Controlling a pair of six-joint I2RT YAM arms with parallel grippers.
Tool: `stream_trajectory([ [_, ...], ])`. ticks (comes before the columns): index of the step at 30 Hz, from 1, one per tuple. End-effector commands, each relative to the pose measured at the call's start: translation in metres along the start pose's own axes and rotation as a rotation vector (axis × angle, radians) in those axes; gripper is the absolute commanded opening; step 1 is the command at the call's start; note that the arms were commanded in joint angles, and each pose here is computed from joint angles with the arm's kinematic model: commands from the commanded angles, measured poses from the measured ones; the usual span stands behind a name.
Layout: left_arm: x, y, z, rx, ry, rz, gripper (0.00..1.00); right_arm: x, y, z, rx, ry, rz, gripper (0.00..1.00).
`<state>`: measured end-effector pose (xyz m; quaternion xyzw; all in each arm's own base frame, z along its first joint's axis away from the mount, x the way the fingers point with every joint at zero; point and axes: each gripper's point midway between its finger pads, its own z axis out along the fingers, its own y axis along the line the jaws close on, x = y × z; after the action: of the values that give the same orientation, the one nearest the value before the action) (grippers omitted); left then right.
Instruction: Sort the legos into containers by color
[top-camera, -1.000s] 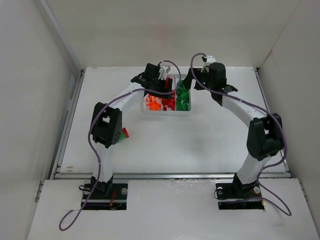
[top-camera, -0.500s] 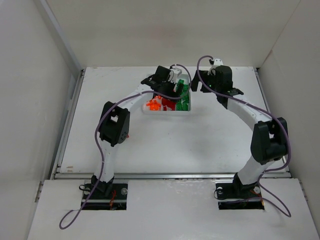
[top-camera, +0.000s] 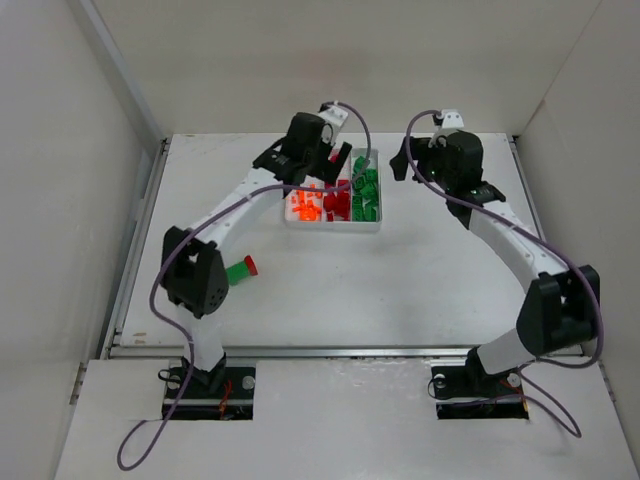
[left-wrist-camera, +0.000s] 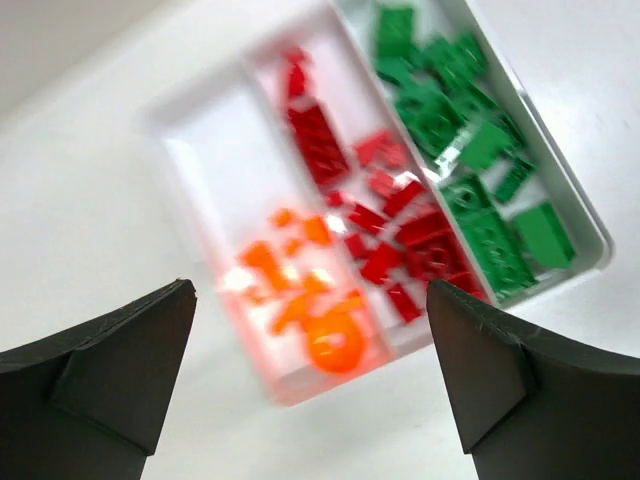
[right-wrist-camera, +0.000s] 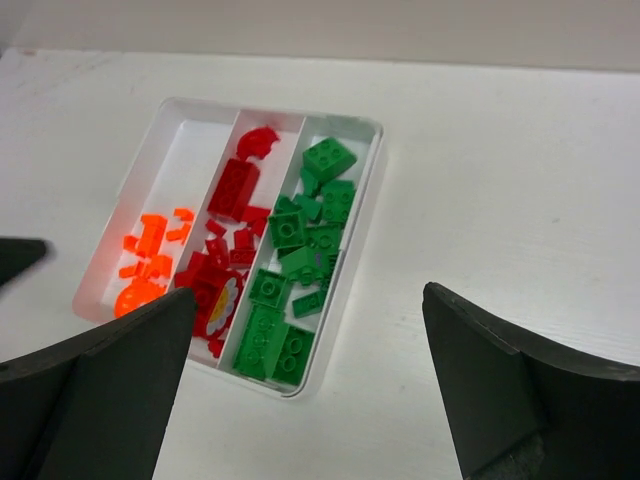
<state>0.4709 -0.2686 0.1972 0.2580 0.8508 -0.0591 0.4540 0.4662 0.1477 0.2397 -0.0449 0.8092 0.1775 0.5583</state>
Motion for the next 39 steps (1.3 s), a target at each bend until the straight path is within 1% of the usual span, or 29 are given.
stream_trajectory([
  [1, -0.088, 0.062, -0.107, -0.251, -0.262, 0.058, 1.00, -0.050, -0.006, -0.036, 0.096, -0.163, -0.082, 1.00],
  [2, -0.089, 0.076, -0.123, -0.295, -0.268, 0.072, 1.00, -0.061, -0.003, -0.050, 0.114, -0.200, -0.109, 1.00],
  [3, -0.083, 0.083, -0.133, -0.299, -0.254, 0.139, 1.00, -0.069, -0.002, -0.059, 0.138, -0.224, -0.171, 1.00],
  [4, -0.094, 0.092, -0.170, -0.301, -0.317, 0.161, 1.00, -0.071, 0.004, -0.067, 0.181, -0.241, -0.208, 1.00],
  [5, -0.083, 0.103, -0.184, -0.293, -0.299, 0.194, 1.00, -0.080, 0.010, -0.082, 0.196, -0.275, -0.247, 1.00],
  [6, -0.077, 0.091, -0.192, -0.181, -0.313, 0.252, 1.00, -0.088, 0.015, -0.091, 0.221, -0.296, -0.333, 1.00],
  [7, -0.047, 0.089, -0.191, -0.129, -0.244, 0.373, 1.00, -0.087, 0.019, -0.098, 0.240, -0.303, -0.372, 1.00],
  [8, -0.033, 0.088, -0.216, -0.111, -0.245, 0.429, 1.00, -0.088, 0.031, -0.106, 0.266, -0.326, -0.399, 1.00],
  [9, 0.002, 0.084, -0.218, -0.074, -0.164, 0.487, 1.00, -0.086, 0.034, -0.114, 0.271, -0.336, -0.426, 1.00],
  [10, 0.065, 0.079, -0.202, -0.022, -0.024, 0.533, 1.00, -0.085, 0.038, -0.118, 0.271, -0.335, -0.458, 1.00],
  [11, 0.087, 0.081, -0.219, -0.037, -0.009, 0.629, 1.00, -0.085, 0.046, -0.121, 0.249, -0.344, -0.458, 1.00],
  [12, 0.118, 0.079, -0.221, -0.025, 0.051, 0.662, 1.00, -0.082, 0.050, -0.124, 0.236, -0.344, -0.460, 1.00],
  [13, 0.144, 0.080, -0.224, -0.023, 0.096, 0.684, 0.98, -0.075, 0.053, -0.121, 0.220, -0.331, -0.478, 1.00],
  [14, 0.184, 0.074, -0.220, 0.008, 0.166, 0.701, 0.98, -0.076, 0.058, -0.125, 0.208, -0.341, -0.476, 1.00],
  [15, 0.193, 0.073, -0.233, -0.001, 0.149, 0.731, 0.98, -0.069, 0.066, -0.123, 0.178, -0.330, -0.486, 1.00],
  [16, 0.204, 0.067, -0.234, 0.026, 0.144, 0.743, 0.98, -0.069, 0.066, -0.123, 0.177, -0.330, -0.486, 1.00],
  [17, 0.228, 0.062, -0.230, 0.048, 0.178, 0.742, 0.99, -0.062, 0.072, -0.121, 0.149, -0.321, -0.484, 1.00],
  [19, 0.238, 0.058, -0.227, 0.056, 0.170, 0.741, 0.99, -0.060, 0.079, -0.120, 0.118, -0.322, -0.478, 1.00],
  [21, 0.253, 0.062, -0.218, 0.032, 0.221, 0.700, 0.99, -0.063, 0.086, -0.122, 0.103, -0.331, -0.477, 1.00],
  [22, 0.253, 0.065, -0.211, 0.022, 0.240, 0.689, 0.99, -0.061, 0.093, -0.122, 0.073, -0.331, -0.473, 1.00],
  [24, 0.266, 0.067, -0.201, 0.027, 0.283, 0.674, 0.97, -0.060, 0.096, -0.122, 0.057, -0.331, -0.466, 1.00],
  [25, 0.267, 0.067, -0.195, 0.035, 0.295, 0.673, 0.97, -0.060, 0.098, -0.122, 0.048, -0.331, -0.468, 1.00],
  [27, 0.264, 0.069, -0.181, 0.017, 0.264, 0.666, 0.97, -0.060, 0.098, -0.122, 0.048, -0.331, -0.468, 1.00],
  [31, 0.270, 0.070, -0.161, 0.034, 0.278, 0.641, 0.97, -0.059, 0.101, -0.121, 0.026, -0.331, -0.471, 1.00],
  [32, 0.277, 0.074, -0.159, 0.040, 0.308, 0.643, 0.97, -0.059, 0.101, -0.121, 0.026, -0.331, -0.471, 1.00],
  [35, 0.282, 0.080, -0.153, 0.049, 0.322, 0.642, 0.97, -0.056, 0.101, -0.118, 0.027, -0.321, -0.475, 1.00],
  [37, 0.293, 0.086, -0.147, 0.067, 0.359, 0.644, 0.97, -0.052, 0.101, -0.114, 0.028, -0.309, -0.479, 1.00],
  [38, 0.291, 0.085, -0.144, 0.079, 0.361, 0.642, 0.95, -0.048, 0.103, -0.110, 0.019, -0.298, -0.485, 1.00],
  [39, 0.298, 0.085, -0.139, 0.106, 0.385, 0.640, 0.87, -0.052, 0.105, -0.111, 0.010, -0.306, -0.483, 1.00],
])
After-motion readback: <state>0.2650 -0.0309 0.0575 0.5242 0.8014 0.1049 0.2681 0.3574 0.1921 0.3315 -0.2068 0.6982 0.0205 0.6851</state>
